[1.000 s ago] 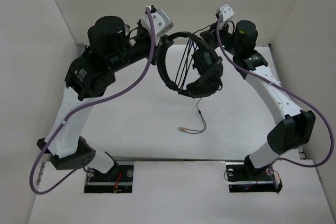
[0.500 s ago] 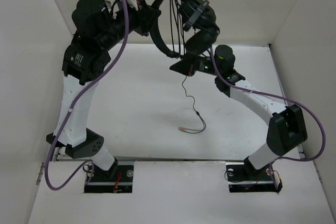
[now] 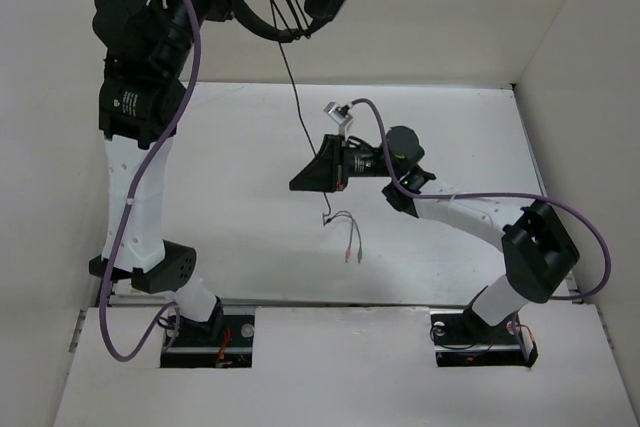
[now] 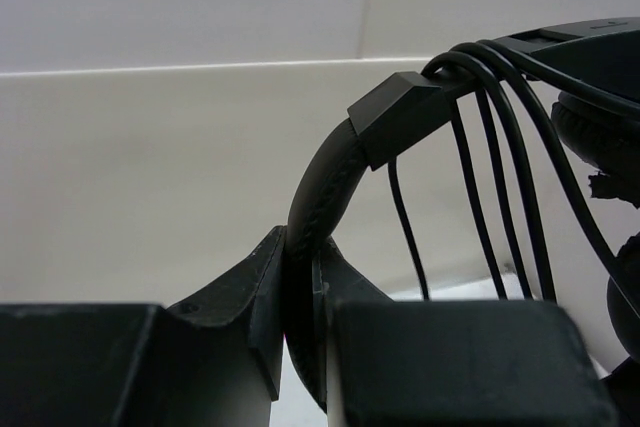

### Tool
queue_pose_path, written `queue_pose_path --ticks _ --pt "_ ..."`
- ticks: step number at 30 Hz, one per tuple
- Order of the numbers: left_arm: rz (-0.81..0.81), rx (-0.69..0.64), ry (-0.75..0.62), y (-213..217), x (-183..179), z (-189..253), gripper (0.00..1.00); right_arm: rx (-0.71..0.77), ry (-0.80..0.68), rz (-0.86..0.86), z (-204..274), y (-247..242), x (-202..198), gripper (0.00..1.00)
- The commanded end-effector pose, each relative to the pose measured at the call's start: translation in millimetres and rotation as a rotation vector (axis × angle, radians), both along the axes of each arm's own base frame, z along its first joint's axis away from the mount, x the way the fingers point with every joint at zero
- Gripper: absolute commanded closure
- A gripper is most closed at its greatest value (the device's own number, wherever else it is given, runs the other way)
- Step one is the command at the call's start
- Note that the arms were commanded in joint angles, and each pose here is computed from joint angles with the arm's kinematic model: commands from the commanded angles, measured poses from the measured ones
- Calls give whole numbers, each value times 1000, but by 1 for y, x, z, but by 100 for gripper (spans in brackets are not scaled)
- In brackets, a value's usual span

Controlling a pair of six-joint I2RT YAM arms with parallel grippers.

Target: Wrap the headphones

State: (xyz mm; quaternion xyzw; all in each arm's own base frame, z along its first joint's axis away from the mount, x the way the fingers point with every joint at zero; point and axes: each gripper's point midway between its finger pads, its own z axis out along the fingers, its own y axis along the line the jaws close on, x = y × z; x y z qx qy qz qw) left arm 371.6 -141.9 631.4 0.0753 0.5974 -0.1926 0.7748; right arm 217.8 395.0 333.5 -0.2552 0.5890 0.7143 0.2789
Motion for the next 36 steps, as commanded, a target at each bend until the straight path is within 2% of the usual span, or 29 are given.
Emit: queue_pose_path --ticks 1,5,9,14,18,21,26,36 --pt "141 -50 -179 38 -10 47 100 92 -100 176 33 6 -48 77" --pt "191 -20 -167 54 -1 38 100 97 -132 245 34 10 -66 87" --pt "206 -22 -171 63 -3 40 100 70 -146 235 21 9 -60 93" --pt "239 -19 -186 78 -5 44 100 15 -199 103 9 -14 -17 100" --pt "235 -33 -192 81 -10 47 100 -11 -227 -75 13 -45 30 100" --pt "231 -37 -194 80 -11 48 100 -23 -243 -145 14 -61 46 100" --pt "273 -30 -194 88 -2 46 100 -25 -271 -128 20 -68 32 100" --pt "445 -19 -146 112 38 21 100 -87 -325 -60 33 -45 7 100"
